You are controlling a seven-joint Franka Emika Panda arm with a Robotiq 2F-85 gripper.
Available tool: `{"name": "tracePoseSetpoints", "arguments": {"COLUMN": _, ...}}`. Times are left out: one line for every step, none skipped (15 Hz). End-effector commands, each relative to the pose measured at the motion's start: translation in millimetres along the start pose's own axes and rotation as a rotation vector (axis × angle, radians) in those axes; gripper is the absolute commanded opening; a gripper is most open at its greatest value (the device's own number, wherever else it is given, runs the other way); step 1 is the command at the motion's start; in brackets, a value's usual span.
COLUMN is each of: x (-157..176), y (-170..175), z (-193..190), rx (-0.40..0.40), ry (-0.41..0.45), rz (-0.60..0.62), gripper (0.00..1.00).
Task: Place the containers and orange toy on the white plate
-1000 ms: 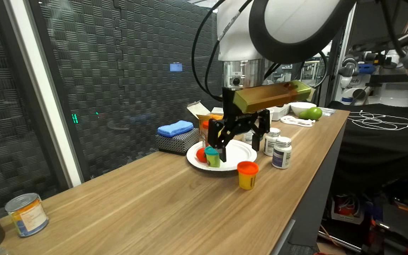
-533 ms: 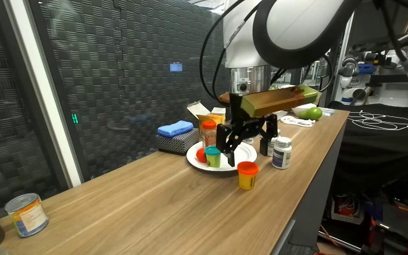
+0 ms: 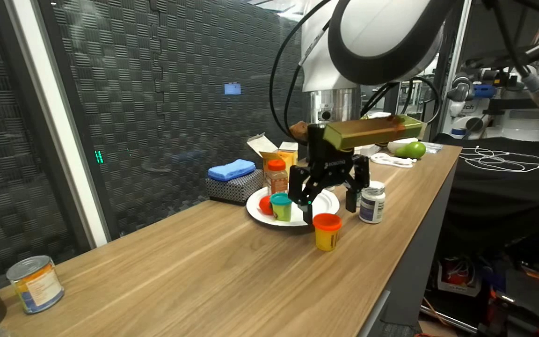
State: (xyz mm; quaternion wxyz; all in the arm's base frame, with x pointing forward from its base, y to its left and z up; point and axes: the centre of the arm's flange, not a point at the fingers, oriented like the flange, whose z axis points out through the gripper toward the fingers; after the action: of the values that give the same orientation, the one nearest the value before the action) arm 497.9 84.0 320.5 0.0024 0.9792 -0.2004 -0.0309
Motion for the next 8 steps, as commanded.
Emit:
{"name": "tracePoseSetpoints", "arguments": {"x": 6.0, "y": 2.5, "z": 2.0, "rx": 0.019, "ry": -0.029, "rz": -0.012, "gripper": 1.0}}
{"name": "tracePoseSetpoints", "arguments": {"x": 7.3, "y": 2.7, "z": 4.6, "rx": 0.017, "ry": -0.034, "rz": -0.013, "gripper": 1.0}}
{"name": "tracePoseSetpoints", "arguments": {"x": 8.5, "y": 2.4, "z": 7.3, "rx": 0.017, "ry": -0.039, "rz": -0.015, "gripper": 1.0}}
{"name": "tracePoseSetpoints", "arguments": {"x": 10.4, "y": 1.9, "z": 10.5, "rx": 0.019, "ry": -0.038, "rz": -0.018, "gripper": 1.0}}
{"name": "tracePoseSetpoints", "arguments": {"x": 11.9, "y": 1.7, "z": 13.0, "rx": 0.017, "ry": -0.04, "rz": -0.019, "gripper": 1.0}}
{"name": "tracePoseSetpoints", "arguments": {"x": 13.2, "y": 1.3, "z": 15.0, "rx": 0.017, "ry": -0.041, "rz": -0.019, "gripper": 1.0}}
{"name": "tracePoseSetpoints", "arguments": {"x": 14.1, "y": 0.7, "z": 16.5, "rx": 0.015, "ry": -0.04, "rz": -0.018, "gripper": 1.0}}
{"name": "tracePoseSetpoints", "arguments": {"x": 14.3, "y": -0.2, "z": 16.8, "rx": 0.015, "ry": -0.036, "rz": -0.02, "gripper": 0.98}}
